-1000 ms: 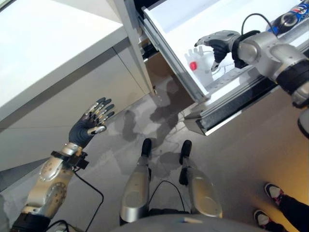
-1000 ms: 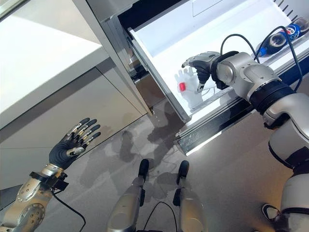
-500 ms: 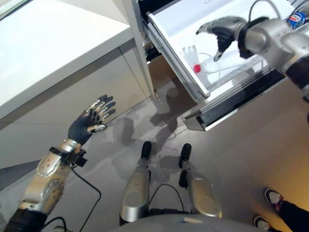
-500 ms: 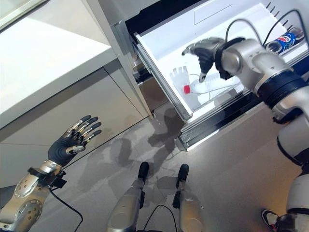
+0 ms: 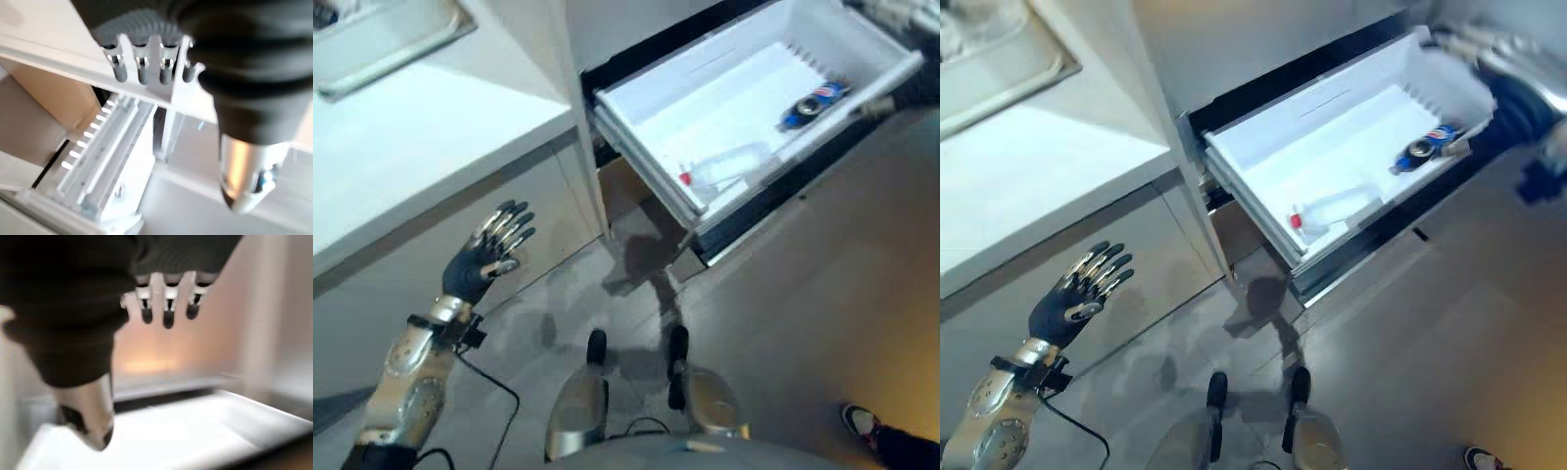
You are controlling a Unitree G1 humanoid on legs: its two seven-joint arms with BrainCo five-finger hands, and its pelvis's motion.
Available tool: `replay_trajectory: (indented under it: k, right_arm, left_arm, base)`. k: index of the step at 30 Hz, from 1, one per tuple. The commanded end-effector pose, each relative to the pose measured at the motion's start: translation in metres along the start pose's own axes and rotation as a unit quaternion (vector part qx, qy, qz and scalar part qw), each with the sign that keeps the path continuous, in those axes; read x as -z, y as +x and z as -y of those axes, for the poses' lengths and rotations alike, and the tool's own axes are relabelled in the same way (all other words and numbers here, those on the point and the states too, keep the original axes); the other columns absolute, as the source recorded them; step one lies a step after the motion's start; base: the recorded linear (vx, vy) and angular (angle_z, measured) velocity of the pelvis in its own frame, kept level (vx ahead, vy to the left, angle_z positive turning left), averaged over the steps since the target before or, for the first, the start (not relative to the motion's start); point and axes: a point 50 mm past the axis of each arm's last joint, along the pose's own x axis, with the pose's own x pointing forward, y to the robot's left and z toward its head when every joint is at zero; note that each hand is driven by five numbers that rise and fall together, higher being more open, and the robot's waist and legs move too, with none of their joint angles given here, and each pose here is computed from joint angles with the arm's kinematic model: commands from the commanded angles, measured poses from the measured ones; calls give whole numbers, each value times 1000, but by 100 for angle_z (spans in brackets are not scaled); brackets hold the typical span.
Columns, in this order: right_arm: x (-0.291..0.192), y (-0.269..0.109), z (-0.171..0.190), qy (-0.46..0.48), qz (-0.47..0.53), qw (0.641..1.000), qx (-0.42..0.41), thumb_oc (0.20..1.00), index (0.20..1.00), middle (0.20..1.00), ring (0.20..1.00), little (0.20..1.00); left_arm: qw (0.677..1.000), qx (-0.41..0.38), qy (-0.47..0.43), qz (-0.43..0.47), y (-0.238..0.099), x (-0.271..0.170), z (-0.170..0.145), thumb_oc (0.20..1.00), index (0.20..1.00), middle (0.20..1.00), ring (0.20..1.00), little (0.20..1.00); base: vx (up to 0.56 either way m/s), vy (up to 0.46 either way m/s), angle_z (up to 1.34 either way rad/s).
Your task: Take the drinks into the refrigerator
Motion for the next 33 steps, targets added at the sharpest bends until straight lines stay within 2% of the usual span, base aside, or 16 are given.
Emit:
replay_trajectory:
  k: [1,2,3,5,6,7,8,9,10,11,13,16,20,23,26,33]
  right_arm:
    - [10,-19,8,-20,-34,997,65,1000,1000,1000,1000,1000]
    - [18,-48,-10,-19,-83,996,40,1000,1000,1000,1000,1000]
    - [17,-51,-10,-20,-85,995,39,1000,1000,1000,1000,1000]
    - [25,-82,-47,5,-150,988,-32,1000,1000,1000,1000,1000]
    - [25,-82,-48,5,-150,988,-33,1000,1000,1000,1000,1000]
    - [43,-106,-84,28,-219,970,-100,1000,1000,1000,1000,1000]
    - [43,-105,-85,29,-218,970,-101,1000,1000,1000,1000,1000]
    - [40,-122,-113,64,-241,954,-167,758,758,758,758,758]
    - [40,-122,-114,64,-240,954,-168,589,589,589,589,589]
    - [39,-125,-128,82,-247,946,-194,247,247,247,247,247]
    - [31,-132,-153,117,-244,928,-255,200,200,200,200,200]
    - [17,-137,-199,152,-232,896,-347,200,200,200,200,200]
    - [-9,-113,-237,137,-157,884,-419,200,200,200,200,200]
    - [-24,-99,-254,128,-119,878,-445,200,200,200,200,200]
    - [-55,-65,-269,93,-19,876,-472,200,200,200,200,200]
    - [-103,11,-257,62,105,902,-415,200,200,200,200,200]
  left_arm:
    - [998,3,48,31,-2,-12,2,1000,1000,1000,1000,1000]
    - [998,-14,48,34,-6,-10,-1,1000,1000,1000,1000,1000]
    - [998,-12,48,32,-5,-10,0,1000,1000,1000,1000,1000]
    - [997,-31,62,33,-12,-9,-3,1000,1000,1000,1000,1000]
    - [997,-31,63,31,-12,-9,-3,1000,1000,1000,1000,1000]
    - [997,-36,60,29,-13,-6,-3,1000,1000,1000,1000,1000]
    - [997,-37,60,28,-14,-6,-3,1000,1000,1000,1000,1000]
    - [997,-40,59,28,-16,-5,-2,1000,1000,1000,1000,1000]
    - [997,-41,59,28,-17,-5,-2,1000,1000,1000,1000,1000]
    - [997,-40,58,28,-16,-5,-2,1000,1000,1000,1000,1000]
    - [997,-31,64,27,-16,-6,0,1000,1000,1000,1000,1000]
    - [998,-19,51,41,-11,-5,6,1000,1000,1000,1000,1000]
    - [997,2,44,57,-2,-8,14,1000,1000,1000,1000,1000]
    - [997,17,41,64,3,-9,20,1000,1000,1000,1000,1000]
    - [996,50,31,63,10,-8,30,1000,1000,1000,1000,1000]
    - [994,88,18,61,13,-10,41,1000,1000,1000,1000,1000]
  base:
    - [98,45,-49]
    - [74,29,-33]
    - [62,26,-45]
    - [48,21,-54]
    - [40,10,-43]
    - [15,2,-28]
    - [24,3,-33]
    - [16,2,-23]
    - [16,2,-19]
    - [2,-7,-5]
    - [2,-12,-16]
    - [1,-16,-8]
    - [-3,-18,1]
    - [-4,-37,9]
    - [3,-46,30]
    - [0,-39,26]
